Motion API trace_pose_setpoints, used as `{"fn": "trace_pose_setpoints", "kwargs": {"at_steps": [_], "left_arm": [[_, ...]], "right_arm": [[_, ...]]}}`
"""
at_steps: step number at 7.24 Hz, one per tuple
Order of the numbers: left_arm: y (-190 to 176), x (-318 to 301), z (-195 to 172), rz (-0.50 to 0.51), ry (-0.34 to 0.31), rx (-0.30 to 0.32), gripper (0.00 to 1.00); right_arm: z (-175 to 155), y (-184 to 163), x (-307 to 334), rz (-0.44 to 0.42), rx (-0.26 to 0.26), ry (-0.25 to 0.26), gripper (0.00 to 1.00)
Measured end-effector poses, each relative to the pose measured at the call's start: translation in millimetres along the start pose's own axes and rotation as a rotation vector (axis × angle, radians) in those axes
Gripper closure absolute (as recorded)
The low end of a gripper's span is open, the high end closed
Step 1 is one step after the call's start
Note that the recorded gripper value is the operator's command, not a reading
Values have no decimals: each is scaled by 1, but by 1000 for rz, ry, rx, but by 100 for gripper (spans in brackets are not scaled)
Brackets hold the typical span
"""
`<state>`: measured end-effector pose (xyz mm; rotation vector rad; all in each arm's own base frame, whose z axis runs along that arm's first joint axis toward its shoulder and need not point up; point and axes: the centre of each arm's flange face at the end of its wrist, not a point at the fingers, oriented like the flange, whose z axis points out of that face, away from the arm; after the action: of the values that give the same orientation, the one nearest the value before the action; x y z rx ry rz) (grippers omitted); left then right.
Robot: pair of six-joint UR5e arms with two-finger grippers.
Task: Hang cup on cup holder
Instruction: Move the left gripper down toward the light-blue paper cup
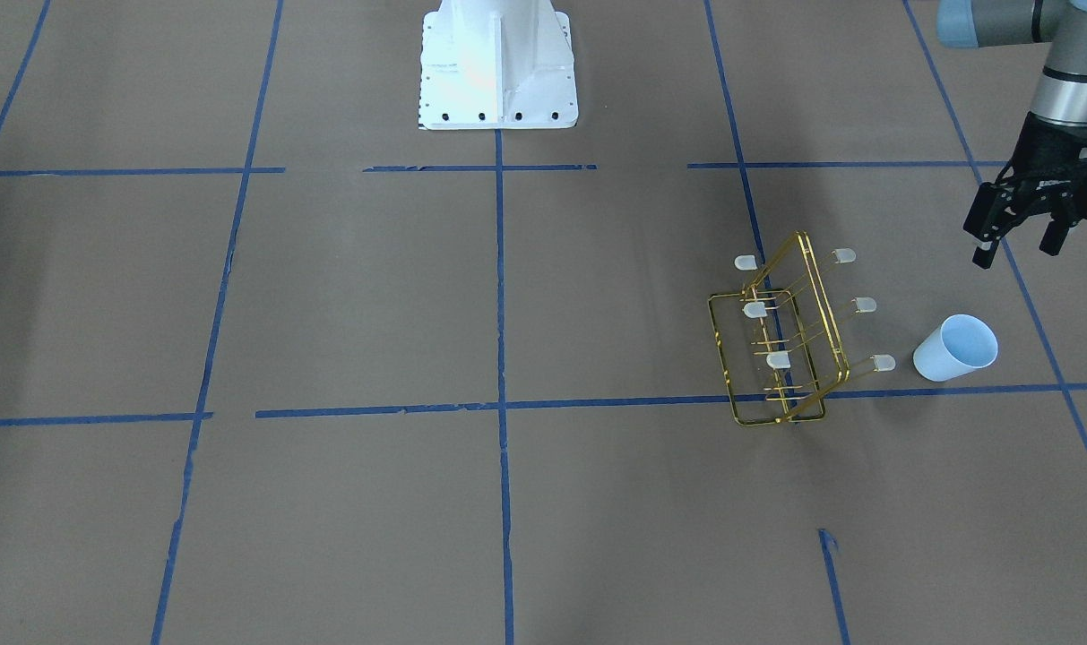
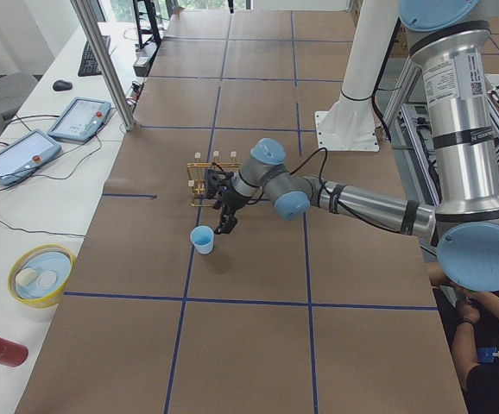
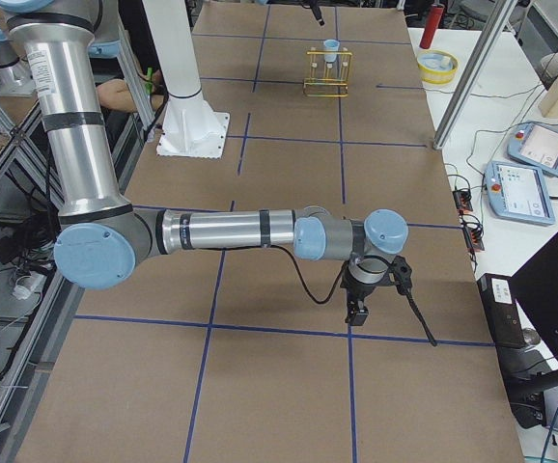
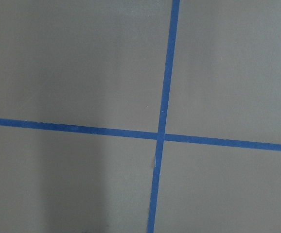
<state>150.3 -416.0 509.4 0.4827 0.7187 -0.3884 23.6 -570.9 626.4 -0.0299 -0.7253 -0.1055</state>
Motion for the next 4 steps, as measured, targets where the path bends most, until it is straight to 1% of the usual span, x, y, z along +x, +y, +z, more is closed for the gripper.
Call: {"fn": "trace_pose_setpoints", "kwargs": {"at_steps": [2, 4], "left_arm": [[27, 13, 17, -71, -12, 63, 0], [52, 10, 46, -114, -49, 122, 0]], "right_arm": [[0, 0, 0, 1, -1, 0, 0], [0, 0, 0, 0, -1, 0, 0]]}}
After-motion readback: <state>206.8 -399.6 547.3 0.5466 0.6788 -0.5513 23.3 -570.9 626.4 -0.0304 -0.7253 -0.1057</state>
